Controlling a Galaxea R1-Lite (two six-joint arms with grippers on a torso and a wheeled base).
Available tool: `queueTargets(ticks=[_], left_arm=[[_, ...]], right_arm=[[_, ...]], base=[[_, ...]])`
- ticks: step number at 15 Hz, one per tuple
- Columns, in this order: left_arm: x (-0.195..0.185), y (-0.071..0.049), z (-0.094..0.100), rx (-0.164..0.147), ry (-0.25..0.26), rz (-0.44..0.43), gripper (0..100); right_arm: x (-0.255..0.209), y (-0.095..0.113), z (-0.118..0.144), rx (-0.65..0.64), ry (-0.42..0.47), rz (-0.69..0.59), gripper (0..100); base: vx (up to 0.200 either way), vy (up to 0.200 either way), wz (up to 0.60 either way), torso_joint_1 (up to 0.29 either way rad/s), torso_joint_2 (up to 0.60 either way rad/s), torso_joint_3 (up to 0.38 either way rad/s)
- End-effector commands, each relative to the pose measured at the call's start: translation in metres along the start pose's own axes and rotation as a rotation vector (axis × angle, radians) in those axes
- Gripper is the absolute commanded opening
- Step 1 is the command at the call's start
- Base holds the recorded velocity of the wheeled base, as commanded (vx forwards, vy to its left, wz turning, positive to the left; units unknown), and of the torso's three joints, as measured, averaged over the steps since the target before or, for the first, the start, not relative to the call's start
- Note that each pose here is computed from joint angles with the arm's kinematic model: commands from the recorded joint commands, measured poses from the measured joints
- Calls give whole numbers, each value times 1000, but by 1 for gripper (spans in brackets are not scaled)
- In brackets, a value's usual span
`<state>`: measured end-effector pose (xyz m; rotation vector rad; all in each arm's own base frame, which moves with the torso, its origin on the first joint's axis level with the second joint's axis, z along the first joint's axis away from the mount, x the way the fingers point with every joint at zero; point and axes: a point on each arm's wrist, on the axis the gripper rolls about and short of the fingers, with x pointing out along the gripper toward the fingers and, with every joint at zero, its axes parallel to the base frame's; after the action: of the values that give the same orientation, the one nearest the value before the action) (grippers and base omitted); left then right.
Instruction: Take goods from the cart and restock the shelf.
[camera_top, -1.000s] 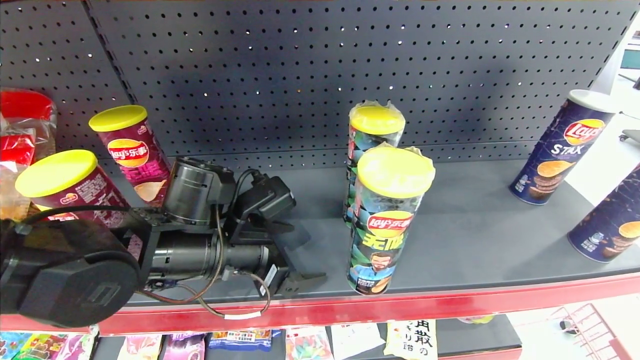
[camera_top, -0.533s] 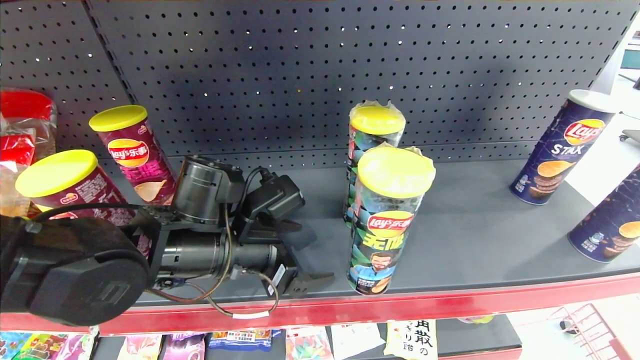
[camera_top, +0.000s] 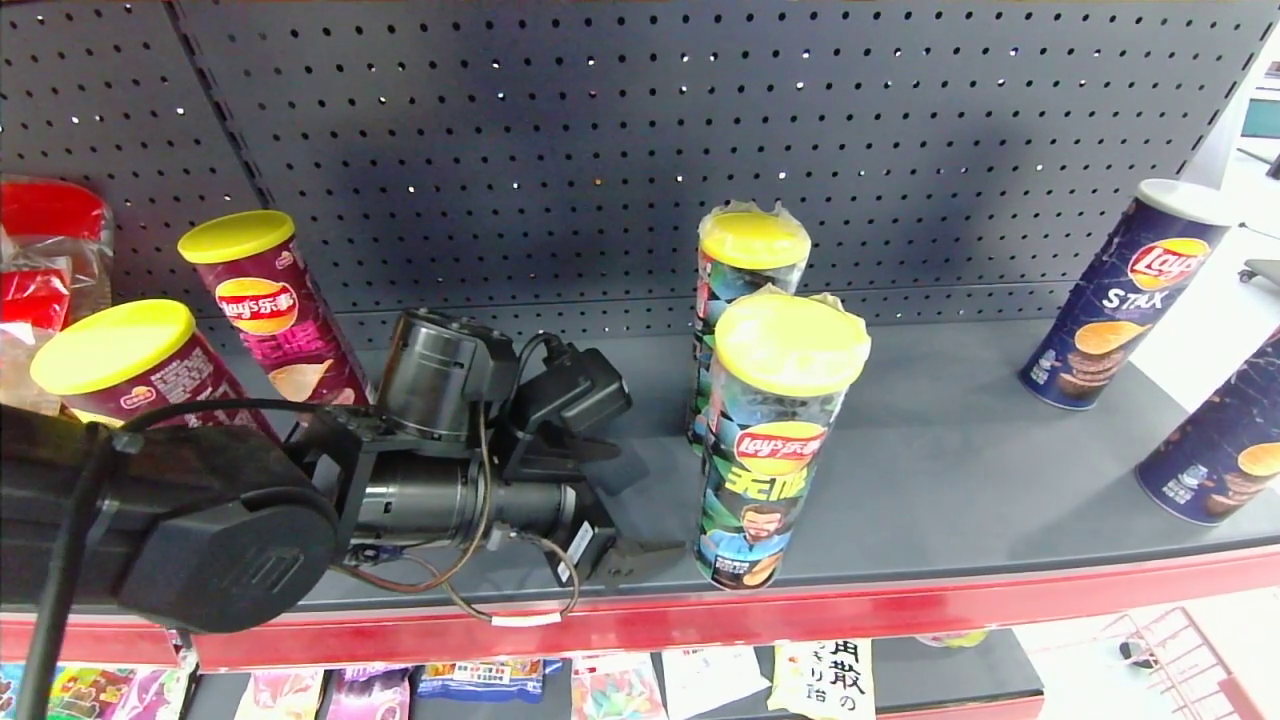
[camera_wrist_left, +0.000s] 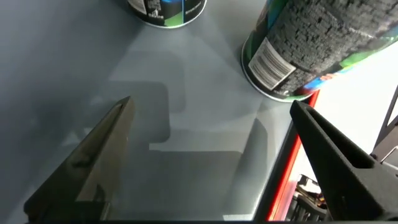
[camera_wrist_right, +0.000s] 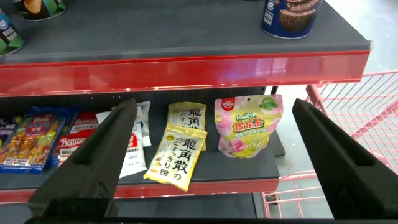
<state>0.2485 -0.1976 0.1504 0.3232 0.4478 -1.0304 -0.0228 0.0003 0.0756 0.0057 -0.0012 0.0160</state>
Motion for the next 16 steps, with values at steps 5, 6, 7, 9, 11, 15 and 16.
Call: queueTargets(ticks=[5,6,7,9,11,15,16], left_arm=[[8,2,4,4,-6,-3,100],[9,2,4,4,-6,-3,100],[9,2,4,4,-6,-3,100],[10,3,3,2,0,-5,100],[10,3,4,4,-6,-3,100],[12,4,5,5,-7,-3,100],[12,4,5,5,-7,-3,100]], right_arm=[[0,0,0,0,0,1,100],[0,0,0,0,0,-1,100],[0,0,0,0,0,-1,100],[0,0,0,0,0,-1,100],[0,0,0,0,0,-1,100],[0,0,0,0,0,1,100],[0,0,0,2,0,-1,100]], base=[[0,0,0,0,0,0],[0,0,0,0,0,0],[0,0,0,0,0,0],[0,0,0,0,0,0],[0,0,0,0,0,0],[0,0,0,0,0,0],[0,0,0,0,0,0]])
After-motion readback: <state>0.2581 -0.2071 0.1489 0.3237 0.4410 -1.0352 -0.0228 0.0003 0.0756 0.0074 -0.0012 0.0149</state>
